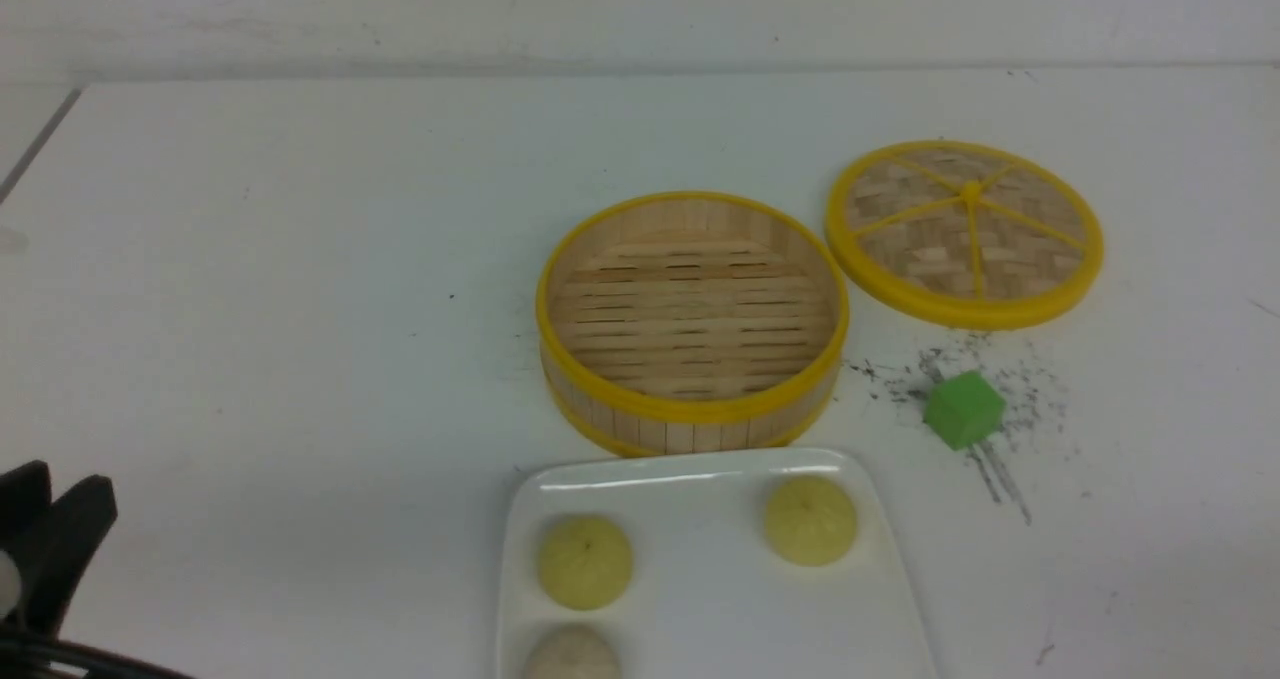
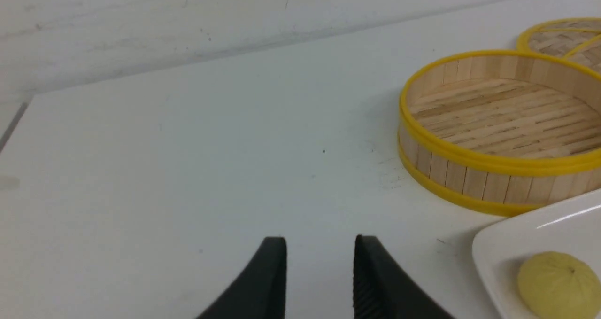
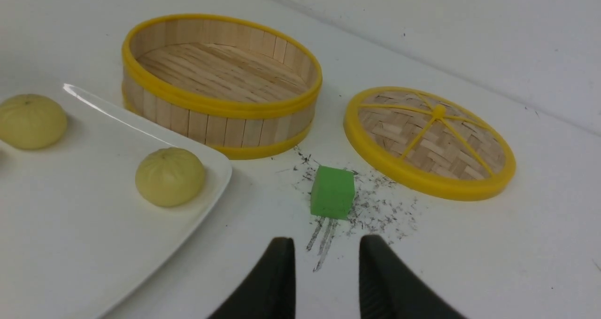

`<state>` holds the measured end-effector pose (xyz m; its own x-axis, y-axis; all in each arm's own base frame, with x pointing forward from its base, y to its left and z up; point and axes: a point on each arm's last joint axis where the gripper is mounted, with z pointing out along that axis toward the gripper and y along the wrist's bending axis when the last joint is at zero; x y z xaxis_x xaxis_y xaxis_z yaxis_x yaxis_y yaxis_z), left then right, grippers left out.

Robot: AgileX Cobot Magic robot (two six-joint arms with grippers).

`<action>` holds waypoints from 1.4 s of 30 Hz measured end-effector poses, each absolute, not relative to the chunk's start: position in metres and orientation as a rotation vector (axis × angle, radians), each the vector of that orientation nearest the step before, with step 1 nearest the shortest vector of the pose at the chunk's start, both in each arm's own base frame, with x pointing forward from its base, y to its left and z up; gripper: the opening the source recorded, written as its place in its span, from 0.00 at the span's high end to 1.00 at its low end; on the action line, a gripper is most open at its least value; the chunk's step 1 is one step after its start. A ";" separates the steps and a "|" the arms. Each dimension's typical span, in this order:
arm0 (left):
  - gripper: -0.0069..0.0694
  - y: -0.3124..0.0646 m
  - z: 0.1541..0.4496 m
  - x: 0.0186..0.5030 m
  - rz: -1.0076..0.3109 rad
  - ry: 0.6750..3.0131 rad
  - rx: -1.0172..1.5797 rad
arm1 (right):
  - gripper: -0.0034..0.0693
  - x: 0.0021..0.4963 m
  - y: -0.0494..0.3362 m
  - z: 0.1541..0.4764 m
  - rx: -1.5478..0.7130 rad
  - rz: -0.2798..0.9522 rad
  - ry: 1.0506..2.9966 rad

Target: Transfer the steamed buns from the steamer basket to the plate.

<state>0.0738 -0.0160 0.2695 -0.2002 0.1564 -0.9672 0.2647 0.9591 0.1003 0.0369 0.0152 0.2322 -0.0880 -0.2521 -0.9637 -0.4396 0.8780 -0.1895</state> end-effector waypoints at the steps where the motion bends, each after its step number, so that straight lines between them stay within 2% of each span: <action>1: 0.60 -0.015 0.267 0.074 -0.108 1.801 0.292 | 0.64 0.037 0.015 0.232 -0.539 0.169 1.679; 10: 0.60 -0.006 0.251 0.070 -0.088 1.994 0.126 | 0.63 0.037 0.015 0.232 -0.539 0.169 1.679; 19: 0.63 -0.004 0.252 0.071 -0.073 1.976 0.109 | 0.63 0.037 0.015 0.232 -0.539 0.169 1.679; 24: 0.70 0.000 0.240 0.072 -0.010 1.996 0.043 | 0.63 0.037 0.015 0.232 -0.540 0.168 1.678; 31: 0.71 0.006 0.233 0.073 0.053 1.989 -0.039 | 0.63 0.037 0.015 0.232 -0.540 0.167 1.678; 36: 0.71 0.012 0.215 0.062 0.085 1.963 -0.136 | 0.62 0.037 0.015 0.232 -0.540 0.167 1.678; 42: 0.71 0.012 0.197 0.054 0.096 1.852 -0.130 | 0.62 0.037 0.015 0.232 -0.540 0.167 1.678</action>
